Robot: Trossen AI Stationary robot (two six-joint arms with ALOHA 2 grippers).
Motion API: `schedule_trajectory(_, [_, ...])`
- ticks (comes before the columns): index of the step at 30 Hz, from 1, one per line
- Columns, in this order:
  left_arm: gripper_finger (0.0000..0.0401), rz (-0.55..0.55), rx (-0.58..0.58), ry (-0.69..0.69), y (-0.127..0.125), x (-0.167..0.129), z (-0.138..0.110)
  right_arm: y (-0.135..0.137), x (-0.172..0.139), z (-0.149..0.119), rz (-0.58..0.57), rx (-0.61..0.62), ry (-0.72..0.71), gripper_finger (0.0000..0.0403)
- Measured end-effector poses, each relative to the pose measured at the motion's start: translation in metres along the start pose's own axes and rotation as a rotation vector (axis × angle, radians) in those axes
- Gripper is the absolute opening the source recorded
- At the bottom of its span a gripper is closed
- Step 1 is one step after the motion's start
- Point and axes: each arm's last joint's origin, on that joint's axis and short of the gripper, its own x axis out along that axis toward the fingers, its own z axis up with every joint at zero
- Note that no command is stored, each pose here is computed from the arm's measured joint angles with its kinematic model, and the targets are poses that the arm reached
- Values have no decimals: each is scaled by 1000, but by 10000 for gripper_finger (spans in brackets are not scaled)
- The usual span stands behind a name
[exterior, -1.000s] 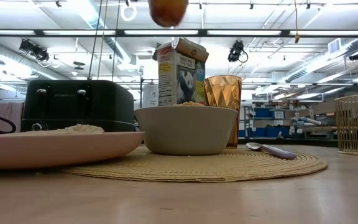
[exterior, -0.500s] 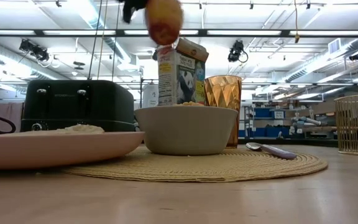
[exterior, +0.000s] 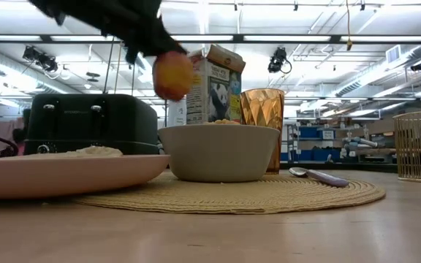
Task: Arrange a breakfast setting
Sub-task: Put the apple on the brown placemat
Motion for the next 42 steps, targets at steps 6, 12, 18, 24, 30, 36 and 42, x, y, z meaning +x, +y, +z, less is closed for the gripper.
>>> schedule_trajectory(6, [19,45,-14,35,12,1,-24,5,8,-9,-8,37,16,396])
schedule_trajectory(12, [19,44,-34,57,16,-1,-40,15,25,-29,-14,53,64,396])
schedule_trajectory(18, [19,46,-57,74,17,1,-65,26,48,-45,44,90,84,396])
schedule_trajectory(24, [19,44,-75,92,15,8,-80,33,65,-54,85,128,61,393])
schedule_trajectory(30, [19,53,-52,150,10,14,-95,34,68,-57,90,137,63,391])
schedule_trajectory(36, [20,83,-58,159,7,18,-105,34,68,-56,93,142,58,391])
schedule_trajectory(42, [20,98,-71,178,7,21,-111,34,68,-56,94,141,57,391])
